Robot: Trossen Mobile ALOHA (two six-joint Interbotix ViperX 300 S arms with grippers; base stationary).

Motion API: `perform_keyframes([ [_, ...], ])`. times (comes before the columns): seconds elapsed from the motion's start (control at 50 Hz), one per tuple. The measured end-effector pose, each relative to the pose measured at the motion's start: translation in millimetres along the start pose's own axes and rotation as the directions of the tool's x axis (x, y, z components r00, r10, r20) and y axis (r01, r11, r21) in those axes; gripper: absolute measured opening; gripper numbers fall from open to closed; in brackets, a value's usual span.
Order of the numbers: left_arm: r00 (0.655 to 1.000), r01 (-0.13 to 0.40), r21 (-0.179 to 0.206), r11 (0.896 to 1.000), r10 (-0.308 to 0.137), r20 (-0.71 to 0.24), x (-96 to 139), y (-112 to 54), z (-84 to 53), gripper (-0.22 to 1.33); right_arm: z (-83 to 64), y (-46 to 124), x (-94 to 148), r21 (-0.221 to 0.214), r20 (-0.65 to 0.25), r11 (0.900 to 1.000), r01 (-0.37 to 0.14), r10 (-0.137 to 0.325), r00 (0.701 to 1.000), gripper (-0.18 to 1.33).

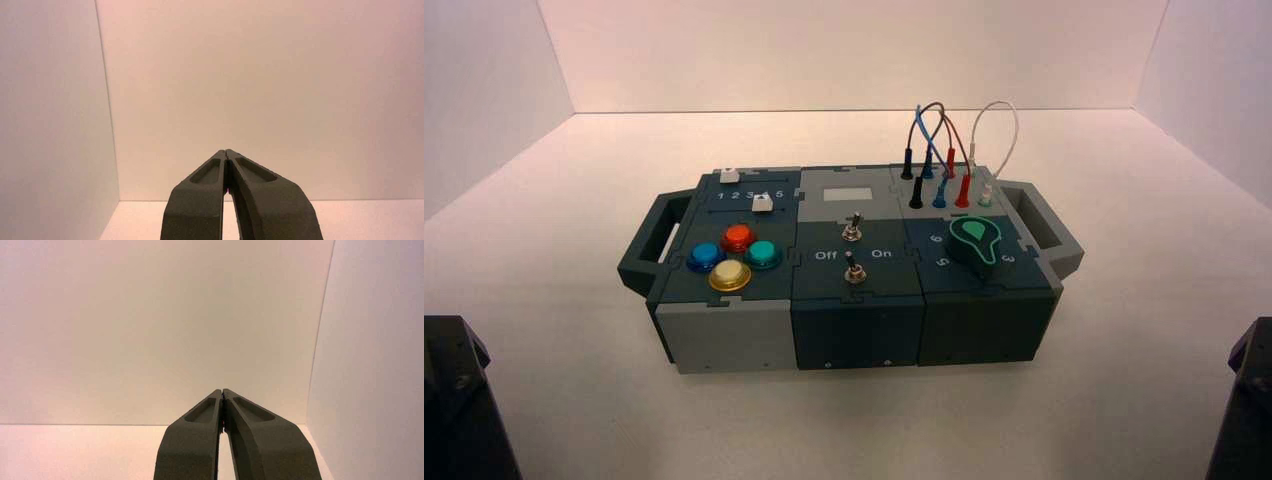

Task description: Flip the bottom switch on with the right gripper.

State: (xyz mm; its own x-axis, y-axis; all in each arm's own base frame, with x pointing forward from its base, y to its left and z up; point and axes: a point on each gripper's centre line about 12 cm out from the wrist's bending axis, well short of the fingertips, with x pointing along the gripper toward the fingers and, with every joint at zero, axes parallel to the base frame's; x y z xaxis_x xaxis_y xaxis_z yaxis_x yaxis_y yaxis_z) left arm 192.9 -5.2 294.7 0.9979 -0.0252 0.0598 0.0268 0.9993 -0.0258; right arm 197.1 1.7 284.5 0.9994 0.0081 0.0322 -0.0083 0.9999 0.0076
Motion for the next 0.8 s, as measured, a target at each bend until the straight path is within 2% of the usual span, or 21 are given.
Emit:
perform_keyframes([
  [0.4, 1.0, 0.0, 0.002, 1.0, 0.0, -0.005, -0.2, 0.0, -0.4, -0.17, -2.1, 0.3, -0.5, 0.006, -0.02, 1.0, -0.001, 0.001, 1.0, -0.14],
  [0.52, 0.999, 0.002, -0.005, 1.0, -0.002, -0.045, 0.0, -0.5, -4.8, -0.17, -4.6, 3.2, -0.5, 0.014, -0.045, 0.9998, -0.015, 0.016, 0.999, -0.14],
  [0.6, 0.992, 0.022, -0.029, 0.999, -0.025, -0.125, 0.2, -5.2, -10.9, -0.17, -8.7, 10.8, -0.1, 0.029, -0.088, 0.9983, -0.051, 0.053, 0.995, -0.14],
  [0.8, 0.956, 0.101, -0.038, 0.994, -0.108, -0.274, -0.7, -21.9, -15.2, -0.17, -21.3, 30.4, 0.2, 0.042, -0.203, 0.9889, -0.143, 0.148, 0.968, -0.14],
])
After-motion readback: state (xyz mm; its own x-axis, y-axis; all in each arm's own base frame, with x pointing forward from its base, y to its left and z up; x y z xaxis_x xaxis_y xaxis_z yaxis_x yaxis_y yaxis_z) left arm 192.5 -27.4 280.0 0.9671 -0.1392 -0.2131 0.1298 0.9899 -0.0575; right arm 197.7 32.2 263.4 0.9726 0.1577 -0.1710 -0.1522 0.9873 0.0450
